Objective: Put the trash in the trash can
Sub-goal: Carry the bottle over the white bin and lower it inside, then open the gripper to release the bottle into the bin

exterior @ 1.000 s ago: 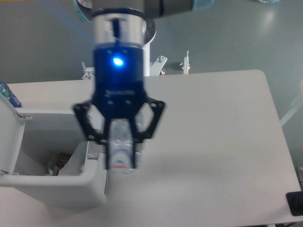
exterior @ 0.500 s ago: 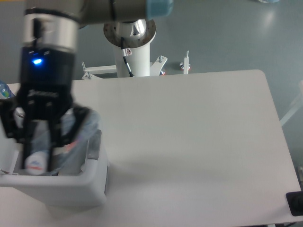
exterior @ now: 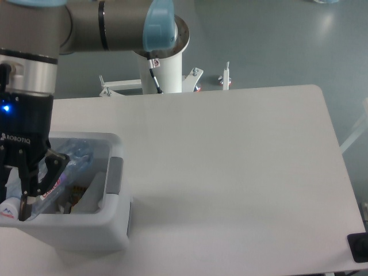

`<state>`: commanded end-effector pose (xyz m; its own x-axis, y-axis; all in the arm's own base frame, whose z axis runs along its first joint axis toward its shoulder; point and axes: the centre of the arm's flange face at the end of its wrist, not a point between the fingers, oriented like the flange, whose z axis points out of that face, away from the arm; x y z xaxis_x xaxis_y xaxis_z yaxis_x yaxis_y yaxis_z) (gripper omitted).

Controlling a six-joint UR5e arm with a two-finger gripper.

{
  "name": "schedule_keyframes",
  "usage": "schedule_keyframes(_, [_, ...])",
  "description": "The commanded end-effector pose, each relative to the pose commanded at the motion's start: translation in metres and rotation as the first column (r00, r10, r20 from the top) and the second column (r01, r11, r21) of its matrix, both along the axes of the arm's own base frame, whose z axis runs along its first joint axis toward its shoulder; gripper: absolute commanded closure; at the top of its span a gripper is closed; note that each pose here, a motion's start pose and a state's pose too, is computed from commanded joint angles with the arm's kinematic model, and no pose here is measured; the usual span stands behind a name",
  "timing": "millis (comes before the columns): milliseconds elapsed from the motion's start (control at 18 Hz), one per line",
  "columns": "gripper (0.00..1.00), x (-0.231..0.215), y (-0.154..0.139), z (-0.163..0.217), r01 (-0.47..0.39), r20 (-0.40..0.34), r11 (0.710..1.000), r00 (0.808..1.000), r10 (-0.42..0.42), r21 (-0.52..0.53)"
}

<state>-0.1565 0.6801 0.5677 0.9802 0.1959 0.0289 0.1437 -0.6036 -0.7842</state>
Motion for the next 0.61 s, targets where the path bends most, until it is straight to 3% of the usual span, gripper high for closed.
schedule_keyframes(222, [0.00,-0.005,-0.006,-0.009,-0.013,0.004,1.000,1.000,0.013,-0.021])
schedule_keyframes(389, [0.00,-0.044,-0.027,-0.012,-0.108,-0.023,0.993,0.994,0.107,-0.045])
schedule_keyframes(611, [0.00,-0.121,-0.057,-0.017,-0.276,-0.114,0.957,0.957,0.265,-0.089])
